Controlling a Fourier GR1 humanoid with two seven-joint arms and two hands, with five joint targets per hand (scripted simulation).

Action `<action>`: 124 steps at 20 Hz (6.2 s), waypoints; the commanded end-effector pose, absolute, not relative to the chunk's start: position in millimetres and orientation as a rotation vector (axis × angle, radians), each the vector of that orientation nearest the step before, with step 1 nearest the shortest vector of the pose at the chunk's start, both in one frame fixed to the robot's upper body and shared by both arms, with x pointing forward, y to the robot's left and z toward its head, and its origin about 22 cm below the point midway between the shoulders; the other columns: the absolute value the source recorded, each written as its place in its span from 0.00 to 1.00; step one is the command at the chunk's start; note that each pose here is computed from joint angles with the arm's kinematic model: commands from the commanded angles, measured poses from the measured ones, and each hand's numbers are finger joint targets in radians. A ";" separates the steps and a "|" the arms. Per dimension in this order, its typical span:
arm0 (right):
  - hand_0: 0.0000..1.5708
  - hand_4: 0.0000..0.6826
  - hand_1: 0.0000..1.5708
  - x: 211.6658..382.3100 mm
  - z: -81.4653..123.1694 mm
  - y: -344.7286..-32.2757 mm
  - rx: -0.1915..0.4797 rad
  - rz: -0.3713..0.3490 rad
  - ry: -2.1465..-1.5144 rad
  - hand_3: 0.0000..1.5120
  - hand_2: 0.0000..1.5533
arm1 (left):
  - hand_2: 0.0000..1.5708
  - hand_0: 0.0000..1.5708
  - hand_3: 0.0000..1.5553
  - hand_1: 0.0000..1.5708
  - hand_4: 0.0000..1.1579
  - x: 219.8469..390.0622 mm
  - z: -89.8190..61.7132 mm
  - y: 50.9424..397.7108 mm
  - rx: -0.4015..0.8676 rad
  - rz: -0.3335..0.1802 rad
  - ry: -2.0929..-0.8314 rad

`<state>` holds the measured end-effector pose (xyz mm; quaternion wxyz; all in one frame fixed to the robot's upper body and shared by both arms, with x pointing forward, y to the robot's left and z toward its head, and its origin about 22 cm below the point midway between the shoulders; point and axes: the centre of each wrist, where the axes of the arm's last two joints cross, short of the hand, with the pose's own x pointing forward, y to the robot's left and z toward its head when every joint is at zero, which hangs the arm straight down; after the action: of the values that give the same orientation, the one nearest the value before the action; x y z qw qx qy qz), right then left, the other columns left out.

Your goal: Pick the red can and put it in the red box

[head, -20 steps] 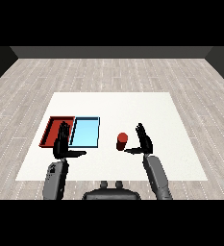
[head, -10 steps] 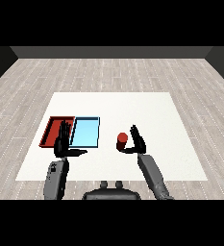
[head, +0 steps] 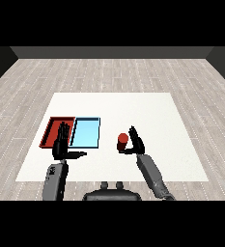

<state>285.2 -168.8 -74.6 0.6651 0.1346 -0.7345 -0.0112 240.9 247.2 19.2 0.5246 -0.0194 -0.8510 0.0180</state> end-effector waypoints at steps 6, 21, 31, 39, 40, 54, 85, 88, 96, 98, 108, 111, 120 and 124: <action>0.00 0.00 0.00 301.1 -75.4 -148.1 0.360 -0.029 -1.633 0.00 0.00 | 0.00 0.00 0.00 0.00 0.00 247.6 28.0 247.3 -0.051 0.043 -2.040; 0.00 0.00 0.00 317.1 -77.7 -124.5 0.355 -0.011 -1.598 0.00 0.00 | 0.00 0.00 0.00 0.00 0.00 261.7 25.0 242.6 -0.019 0.048 -2.044; 0.94 0.83 0.94 319.4 -76.9 -119.4 0.099 -0.017 -1.572 0.95 0.95 | 0.00 0.00 0.00 0.00 0.00 240.5 21.0 254.4 -0.015 0.036 -2.042; 0.93 0.86 0.93 326.2 -76.9 -119.4 0.058 -0.015 -1.609 0.93 0.93 | 0.00 0.00 0.00 0.00 0.00 261.7 14.7 233.7 -0.040 0.037 -2.057; 0.92 0.87 0.92 330.2 -81.8 -125.6 0.049 0.019 -1.632 0.92 0.93 | 0.00 0.00 0.00 0.00 0.00 232.9 -3.6 238.7 -0.017 0.046 -2.039; 0.91 0.91 0.91 313.0 -27.9 -121.9 0.043 0.093 -1.822 0.91 0.92 | 0.00 0.00 0.00 0.00 0.00 253.9 12.1 228.6 -0.104 -0.028 -2.024; 0.93 0.93 0.93 300.1 54.3 -85.2 0.130 0.021 -1.931 0.92 0.93 | 0.00 0.00 0.00 0.00 0.00 276.4 -10.7 128.7 -0.276 -0.102 -1.773; 0.93 0.94 0.93 300.4 41.9 -86.9 0.144 0.025 -1.938 0.91 0.93 | 0.00 0.00 0.00 0.00 0.00 265.4 -11.0 117.7 -0.304 -0.103 -1.763; 0.91 0.92 0.91 297.8 53.0 -71.6 0.164 0.045 -1.924 0.91 0.92 | 0.00 0.00 0.00 0.00 0.00 261.1 -32.2 116.9 -0.306 -0.097 -1.728; 0.91 0.92 0.91 311.0 38.2 -70.5 0.179 0.044 -1.932 0.91 0.93 | 0.00 0.00 0.00 0.00 0.00 274.7 -13.9 109.8 -0.296 -0.134 -1.728; 0.95 0.90 0.95 288.8 49.2 -59.9 0.238 0.038 -1.925 0.91 0.93 | 0.00 0.00 0.00 0.00 0.00 293.5 -31.3 86.9 -0.311 -0.148 -1.755; 0.95 0.90 0.95 278.9 50.8 -38.0 0.241 0.071 -1.915 0.91 0.93 | 0.00 0.00 0.00 0.00 0.00 272.8 -28.3 86.8 -0.372 -0.111 -1.757; 0.93 0.92 0.93 289.1 30.7 -38.9 0.245 0.101 -1.899 0.90 0.93 | 0.00 0.00 0.00 0.00 0.52 291.7 -4.7 93.3 -0.179 -0.084 -1.748; 0.94 0.93 0.94 289.7 32.8 -32.7 0.256 0.095 -1.903 0.90 0.94 | 1.00 1.00 0.96 1.00 0.85 281.4 -9.3 87.5 -0.121 0.026 -1.677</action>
<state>289.0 -34.7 40.7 0.5688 0.1041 -0.8149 0.0390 279.9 91.9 -13.5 0.6468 -0.0791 -0.7583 -0.0179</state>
